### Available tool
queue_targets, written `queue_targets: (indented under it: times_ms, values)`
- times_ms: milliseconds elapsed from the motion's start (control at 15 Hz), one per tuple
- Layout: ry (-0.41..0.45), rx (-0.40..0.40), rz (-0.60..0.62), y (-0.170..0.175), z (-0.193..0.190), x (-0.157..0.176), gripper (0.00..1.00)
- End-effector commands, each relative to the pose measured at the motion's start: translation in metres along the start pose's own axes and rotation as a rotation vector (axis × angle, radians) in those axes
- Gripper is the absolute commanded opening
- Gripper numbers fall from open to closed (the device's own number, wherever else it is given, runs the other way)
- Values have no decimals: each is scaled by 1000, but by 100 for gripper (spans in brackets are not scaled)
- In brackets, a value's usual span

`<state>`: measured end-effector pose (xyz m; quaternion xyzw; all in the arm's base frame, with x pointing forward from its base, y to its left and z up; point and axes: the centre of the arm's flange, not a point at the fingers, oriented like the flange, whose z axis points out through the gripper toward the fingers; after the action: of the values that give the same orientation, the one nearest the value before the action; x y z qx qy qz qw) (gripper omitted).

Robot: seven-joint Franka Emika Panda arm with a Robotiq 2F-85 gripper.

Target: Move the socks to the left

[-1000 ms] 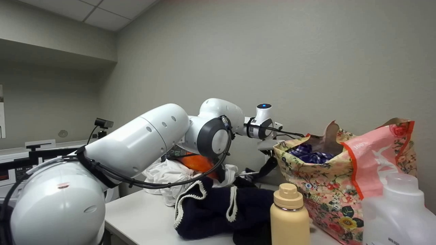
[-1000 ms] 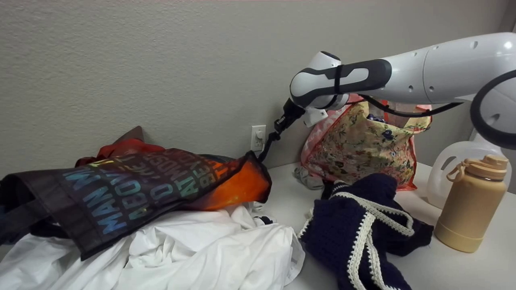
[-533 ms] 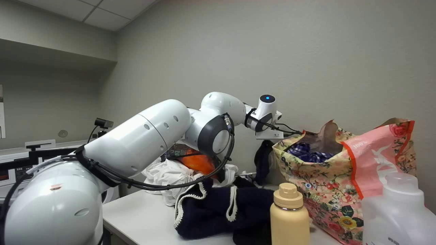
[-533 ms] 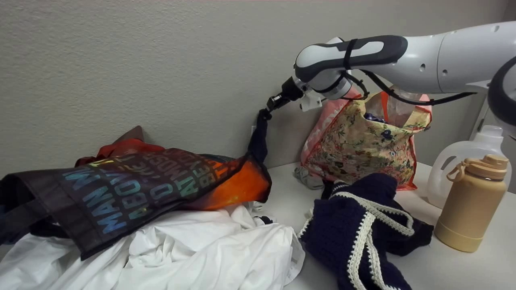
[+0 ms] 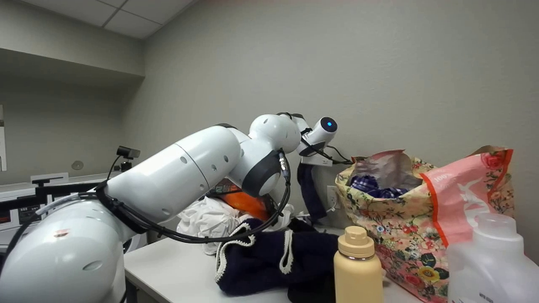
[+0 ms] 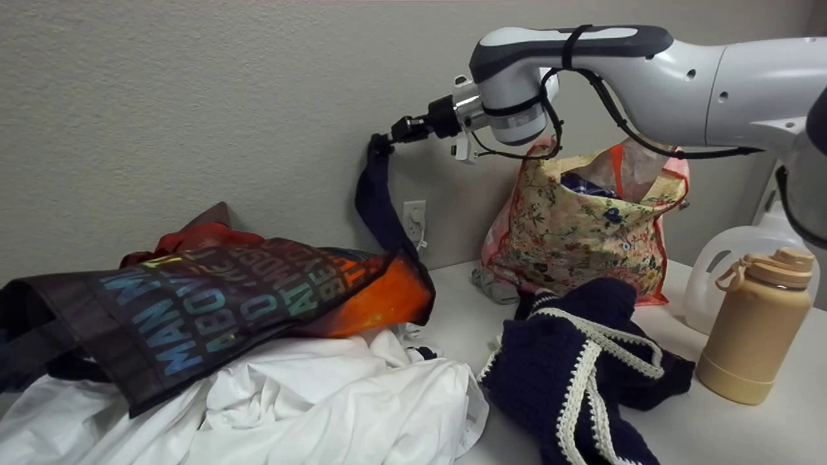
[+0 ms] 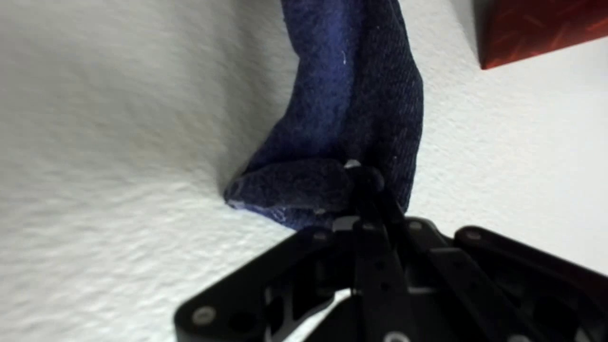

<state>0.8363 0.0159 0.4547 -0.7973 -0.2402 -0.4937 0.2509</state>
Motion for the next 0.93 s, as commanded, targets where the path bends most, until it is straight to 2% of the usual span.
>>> queue_targets:
  times_ms: [0, 267, 333, 400, 467, 667, 867]
  values:
    - [73, 169, -29, -30, 35, 13, 4]
    - [72, 356, -68, -75, 74, 17, 4]
    - [55, 378, -81, -86, 83, 16, 4]
    - [37, 385, -86, -92, 91, 13, 30]
    - [28, 371, -94, -97, 97, 11, 31]
    - [-8, 323, -112, -99, 109, 5, 53]
    - [-117, 205, -160, -84, 111, -2, 75]
